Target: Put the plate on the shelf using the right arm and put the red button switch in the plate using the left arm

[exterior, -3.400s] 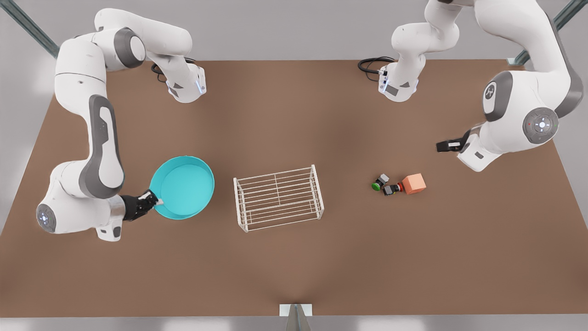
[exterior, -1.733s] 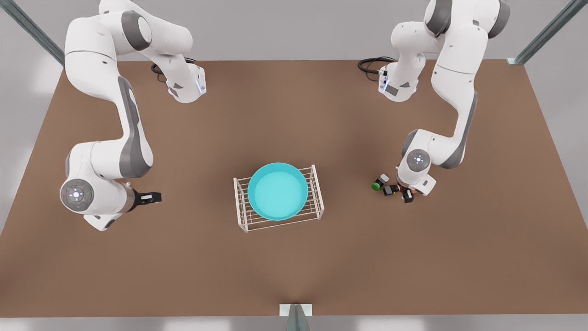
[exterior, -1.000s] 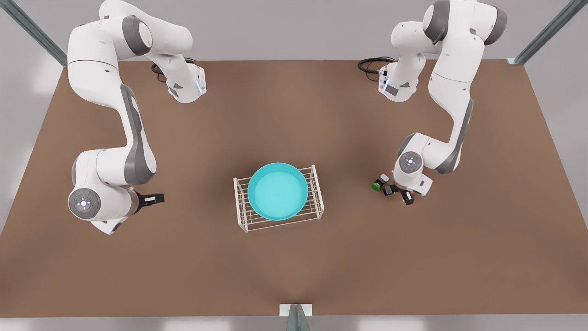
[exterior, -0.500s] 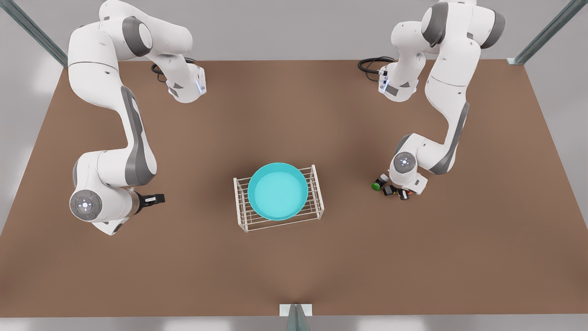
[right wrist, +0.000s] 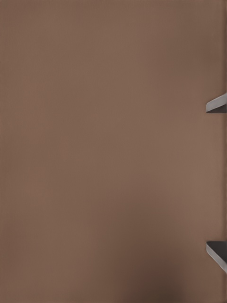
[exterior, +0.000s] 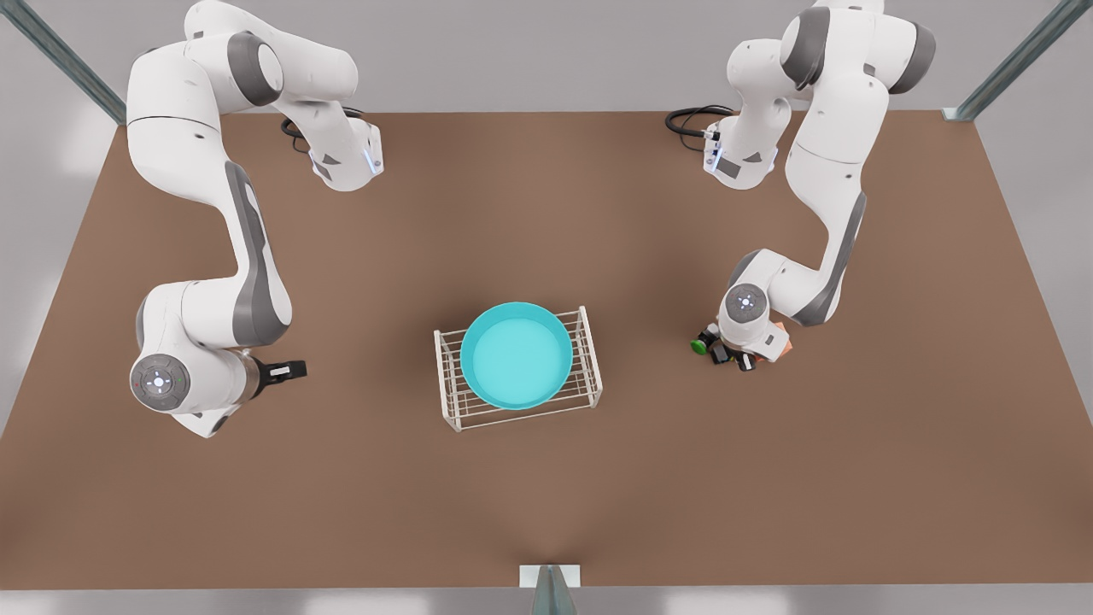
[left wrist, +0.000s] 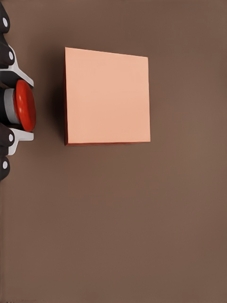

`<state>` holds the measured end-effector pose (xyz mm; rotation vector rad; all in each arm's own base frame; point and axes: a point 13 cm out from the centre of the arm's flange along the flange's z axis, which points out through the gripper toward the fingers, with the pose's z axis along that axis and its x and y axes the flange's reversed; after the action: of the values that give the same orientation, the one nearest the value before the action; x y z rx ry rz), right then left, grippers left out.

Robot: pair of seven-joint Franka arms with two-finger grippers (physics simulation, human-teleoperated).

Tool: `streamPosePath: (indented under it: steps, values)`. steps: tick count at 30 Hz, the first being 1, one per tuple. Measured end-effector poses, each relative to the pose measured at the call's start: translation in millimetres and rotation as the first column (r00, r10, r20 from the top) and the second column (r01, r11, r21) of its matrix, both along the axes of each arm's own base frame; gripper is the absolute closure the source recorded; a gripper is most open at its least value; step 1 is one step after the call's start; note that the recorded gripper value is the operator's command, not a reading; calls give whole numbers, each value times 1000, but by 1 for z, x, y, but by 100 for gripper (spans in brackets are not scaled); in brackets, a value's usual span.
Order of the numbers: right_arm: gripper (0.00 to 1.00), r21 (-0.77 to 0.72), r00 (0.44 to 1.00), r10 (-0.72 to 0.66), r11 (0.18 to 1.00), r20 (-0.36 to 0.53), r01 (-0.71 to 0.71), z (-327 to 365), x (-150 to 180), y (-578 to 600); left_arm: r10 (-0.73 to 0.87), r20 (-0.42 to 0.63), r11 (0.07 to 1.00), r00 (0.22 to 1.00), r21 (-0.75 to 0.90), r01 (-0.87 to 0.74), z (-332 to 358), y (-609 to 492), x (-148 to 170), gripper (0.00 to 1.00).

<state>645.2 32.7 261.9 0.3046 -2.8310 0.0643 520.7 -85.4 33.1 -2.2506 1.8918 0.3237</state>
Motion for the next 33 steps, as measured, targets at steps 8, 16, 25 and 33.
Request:
streamPosePath:
  steps: [8,16,25,33]
  values:
    - [0,1,1000,0,1000,0,0,0,0,0,-15,-9,1000,1000,11,15,4,4,1,61]
    - [0,3,1000,1,1000,-1,-1,-1,0,1,-31,-3,999,1000,29,31,27,2,16,61]
    - [0,3,1000,-2,1000,-4,2,-3,0,-1,-25,16,999,1000,21,24,77,-31,57,64]
    - [0,3,1000,0,1000,-4,0,-3,0,0,-32,4,998,999,-47,32,138,-104,70,64]
